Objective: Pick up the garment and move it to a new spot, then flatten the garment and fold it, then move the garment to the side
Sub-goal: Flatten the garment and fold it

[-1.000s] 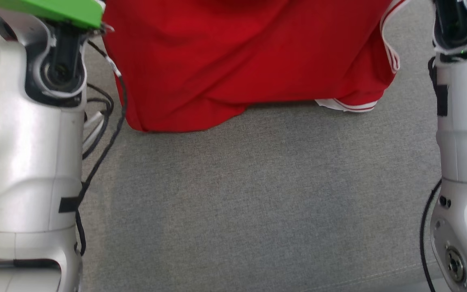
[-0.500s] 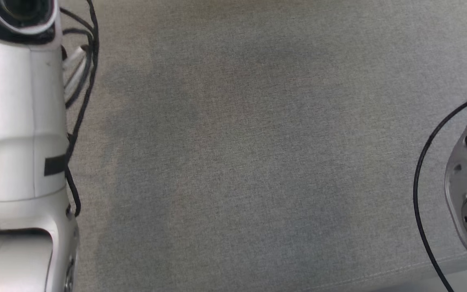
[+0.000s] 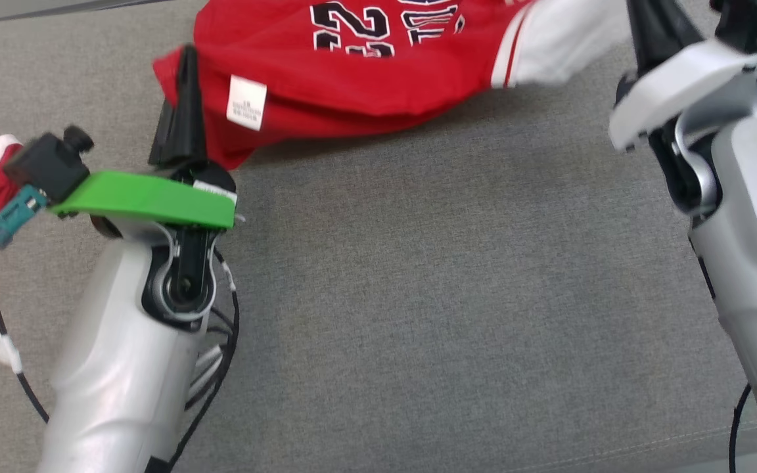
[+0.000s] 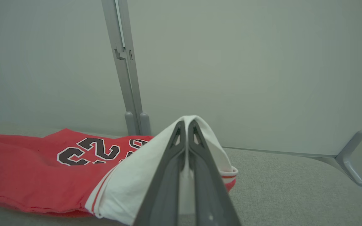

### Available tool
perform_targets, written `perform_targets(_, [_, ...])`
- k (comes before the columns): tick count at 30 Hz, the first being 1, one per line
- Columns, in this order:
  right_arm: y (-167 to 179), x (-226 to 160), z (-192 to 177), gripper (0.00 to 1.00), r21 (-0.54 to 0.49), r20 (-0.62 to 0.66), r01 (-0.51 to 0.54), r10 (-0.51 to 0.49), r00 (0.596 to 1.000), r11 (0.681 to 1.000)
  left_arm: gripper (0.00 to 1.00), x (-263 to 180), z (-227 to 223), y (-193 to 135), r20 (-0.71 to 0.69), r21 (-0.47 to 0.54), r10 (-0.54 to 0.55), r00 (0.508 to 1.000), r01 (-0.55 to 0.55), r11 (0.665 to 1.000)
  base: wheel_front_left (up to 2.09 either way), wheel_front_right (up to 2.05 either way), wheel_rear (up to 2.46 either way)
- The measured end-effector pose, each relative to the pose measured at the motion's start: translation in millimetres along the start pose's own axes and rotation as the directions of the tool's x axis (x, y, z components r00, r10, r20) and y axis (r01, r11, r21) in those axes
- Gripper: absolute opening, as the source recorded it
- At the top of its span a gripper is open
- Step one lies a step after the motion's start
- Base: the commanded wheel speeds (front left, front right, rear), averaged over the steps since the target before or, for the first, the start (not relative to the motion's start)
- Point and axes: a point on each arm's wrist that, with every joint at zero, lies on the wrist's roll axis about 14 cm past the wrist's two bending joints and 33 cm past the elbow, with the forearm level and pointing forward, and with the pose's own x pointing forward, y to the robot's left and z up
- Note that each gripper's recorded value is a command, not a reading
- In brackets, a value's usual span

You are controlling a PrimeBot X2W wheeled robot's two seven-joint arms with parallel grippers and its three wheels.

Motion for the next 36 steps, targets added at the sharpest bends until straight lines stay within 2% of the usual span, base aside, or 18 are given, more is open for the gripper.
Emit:
perform_targets(3, [-4, -33, -38, 0.0, 0.067, -0.182, 0.015, -0.003, 0.983, 0.998, 0.0, -27, -9, 16, -0.03, -0.041, 0.068, 0.997, -0.069, 0.997, 0.0, 0.0, 0.0])
perform_targets(6, [-9, -72, -60, 0.0, 0.114, -0.309, 0.05, -0.012, 0.951, 0.992, 0.0, -60, -26, 26, -0.106, -0.032, 0.106, 0.989, -0.11, 0.993, 0.0, 0.0, 0.0])
perform_targets(11, [-14, -145, -89, 0.0, 0.15, -0.497, 0.127, -0.036, 0.867, 0.98, 0.0, -107, -49, 26, -0.231, 0.011, 0.118, 0.966, -0.118, 0.993, 0.0, 0.0, 0.0])
perform_targets(17, [-5, -211, -103, 0.0, 0.173, -0.635, 0.197, -0.044, 0.771, 0.965, 0.0, -151, -66, 29, -0.316, 0.053, 0.149, 0.937, -0.14, 0.989, 0.0, 0.0, 0.0])
perform_targets(22, [7, -254, -110, 0.0, 0.178, -0.717, 0.229, -0.034, 0.696, 0.957, 0.0, -187, -78, 38, -0.377, 0.083, 0.194, 0.906, -0.175, 0.981, 0.0, 0.0, 0.0])
perform_targets(27, [11, -293, -123, 0.0, 0.165, -0.781, 0.265, -0.038, 0.623, 0.95, 0.0, -231, -93, 53, -0.464, 0.129, 0.256, 0.848, -0.222, 0.967, 0.0, 0.0, 0.0])
perform_targets(30, [11, -306, -125, 0.0, 0.157, -0.796, 0.281, -0.047, 0.604, 0.947, 0.0, -248, -97, 52, -0.483, 0.13, 0.266, 0.834, -0.233, 0.964, 0.0, 0.0, 0.0])
perform_targets(36, [15, -315, -127, 0.0, 0.165, -0.8, 0.296, -0.048, 0.598, 0.941, 0.0, -266, -100, 45, -0.494, 0.118, 0.277, 0.824, -0.253, 0.96, 0.0, 0.0, 0.0])
